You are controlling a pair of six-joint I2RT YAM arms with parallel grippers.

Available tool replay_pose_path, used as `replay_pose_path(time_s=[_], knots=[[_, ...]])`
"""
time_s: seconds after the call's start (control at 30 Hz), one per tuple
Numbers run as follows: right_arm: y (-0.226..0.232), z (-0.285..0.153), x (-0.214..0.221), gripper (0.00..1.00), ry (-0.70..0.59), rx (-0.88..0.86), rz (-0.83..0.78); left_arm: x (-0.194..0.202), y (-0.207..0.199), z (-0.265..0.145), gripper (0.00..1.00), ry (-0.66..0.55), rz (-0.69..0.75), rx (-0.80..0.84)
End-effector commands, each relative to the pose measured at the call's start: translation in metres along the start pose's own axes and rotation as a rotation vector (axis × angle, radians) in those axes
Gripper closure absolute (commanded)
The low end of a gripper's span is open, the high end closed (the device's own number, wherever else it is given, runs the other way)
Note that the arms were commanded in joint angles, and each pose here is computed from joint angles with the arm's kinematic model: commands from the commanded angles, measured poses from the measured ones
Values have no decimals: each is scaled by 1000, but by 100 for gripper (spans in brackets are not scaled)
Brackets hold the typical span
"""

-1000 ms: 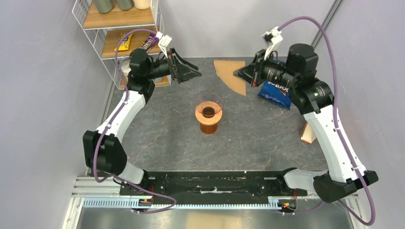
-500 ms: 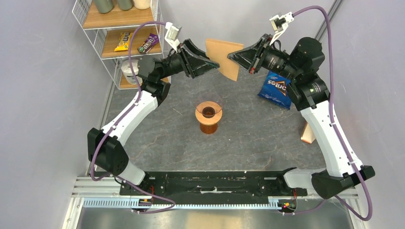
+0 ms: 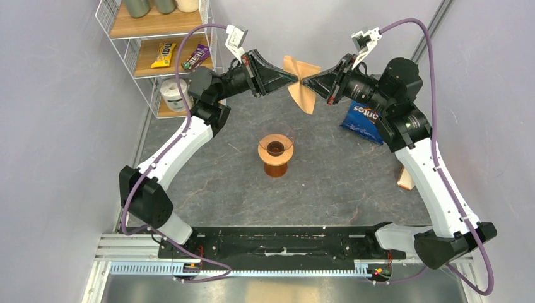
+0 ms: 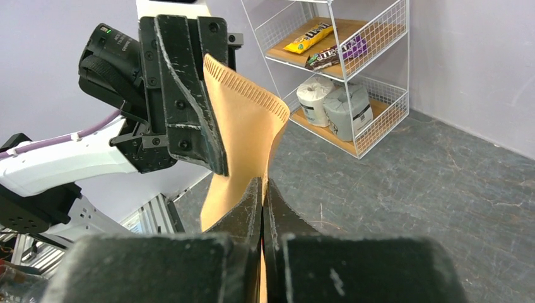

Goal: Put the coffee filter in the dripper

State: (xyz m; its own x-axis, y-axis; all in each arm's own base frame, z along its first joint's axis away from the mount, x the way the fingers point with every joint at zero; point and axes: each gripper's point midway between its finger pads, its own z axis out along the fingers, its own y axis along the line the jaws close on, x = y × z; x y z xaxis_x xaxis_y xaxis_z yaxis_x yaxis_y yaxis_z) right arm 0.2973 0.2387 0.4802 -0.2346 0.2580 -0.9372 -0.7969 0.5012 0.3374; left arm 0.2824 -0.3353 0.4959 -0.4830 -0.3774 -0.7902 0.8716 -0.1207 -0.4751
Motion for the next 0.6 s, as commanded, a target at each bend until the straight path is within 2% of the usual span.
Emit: replay_pose_path(time_s=[0.0,0.2,0.43,0.57], knots=[[13,-3,-27,100,-79,-27,-79,14,4,-1,98,36,-47,-13],[19,-6,-30,100,-87,-50,-94,31,8,-3,98,82,-80,-20],[12,-19,8,100,21,-21,-80,-33,21,-19,98,-38,10,-88],[8,-19,16,100,47,-12,-72,-29,-2,-13,98,9,38,-19]])
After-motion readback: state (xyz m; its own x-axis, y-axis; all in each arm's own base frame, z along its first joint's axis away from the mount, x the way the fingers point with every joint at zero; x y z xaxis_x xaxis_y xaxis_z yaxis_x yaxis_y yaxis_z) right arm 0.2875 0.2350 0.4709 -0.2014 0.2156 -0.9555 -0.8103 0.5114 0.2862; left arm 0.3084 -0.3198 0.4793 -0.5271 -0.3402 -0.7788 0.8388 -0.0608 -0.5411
